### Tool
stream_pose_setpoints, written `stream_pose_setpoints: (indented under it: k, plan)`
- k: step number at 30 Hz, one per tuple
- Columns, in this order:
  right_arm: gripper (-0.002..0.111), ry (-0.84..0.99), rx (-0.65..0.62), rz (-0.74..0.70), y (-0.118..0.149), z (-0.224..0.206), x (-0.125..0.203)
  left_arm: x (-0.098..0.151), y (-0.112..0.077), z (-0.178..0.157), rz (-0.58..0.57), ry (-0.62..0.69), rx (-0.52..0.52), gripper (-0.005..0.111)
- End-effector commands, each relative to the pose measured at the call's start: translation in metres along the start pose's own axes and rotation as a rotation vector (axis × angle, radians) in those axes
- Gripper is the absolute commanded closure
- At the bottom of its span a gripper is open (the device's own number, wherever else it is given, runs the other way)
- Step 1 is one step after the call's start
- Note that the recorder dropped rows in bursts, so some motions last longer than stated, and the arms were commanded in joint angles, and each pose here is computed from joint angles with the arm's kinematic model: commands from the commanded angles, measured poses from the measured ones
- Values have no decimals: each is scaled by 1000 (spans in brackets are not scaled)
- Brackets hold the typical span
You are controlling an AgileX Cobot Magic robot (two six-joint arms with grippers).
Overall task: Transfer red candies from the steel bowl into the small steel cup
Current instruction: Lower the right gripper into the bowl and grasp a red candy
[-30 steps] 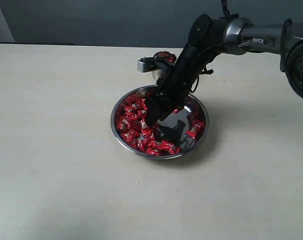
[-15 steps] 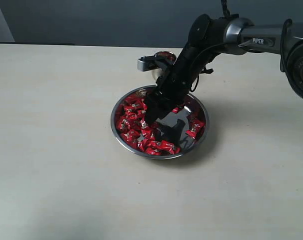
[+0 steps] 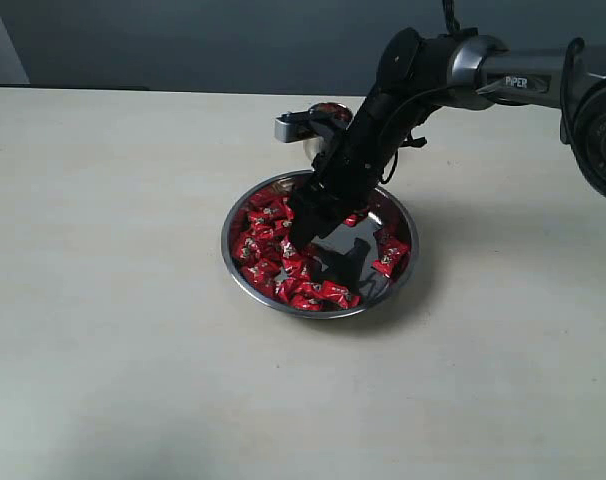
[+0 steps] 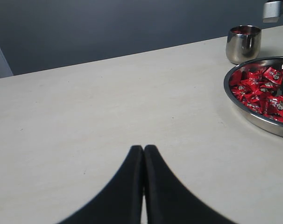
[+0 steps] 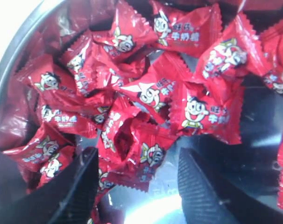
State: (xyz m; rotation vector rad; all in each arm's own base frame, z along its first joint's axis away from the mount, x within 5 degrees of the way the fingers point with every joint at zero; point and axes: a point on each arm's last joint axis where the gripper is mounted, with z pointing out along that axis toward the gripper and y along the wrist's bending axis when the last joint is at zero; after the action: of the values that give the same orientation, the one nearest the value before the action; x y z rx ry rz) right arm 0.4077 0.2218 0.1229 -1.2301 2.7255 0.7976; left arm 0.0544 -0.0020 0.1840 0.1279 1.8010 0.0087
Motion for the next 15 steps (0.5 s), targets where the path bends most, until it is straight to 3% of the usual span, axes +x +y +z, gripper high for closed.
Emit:
stream_pose_setpoints:
  k: [1,15]
  plan:
    - [58,-7,-1,0,0,-1,0,-1,0,0,-6,-15,4,106]
    - [58,-6,-1,2,-1,0,1,-1,0,0,-6,-15,4,106]
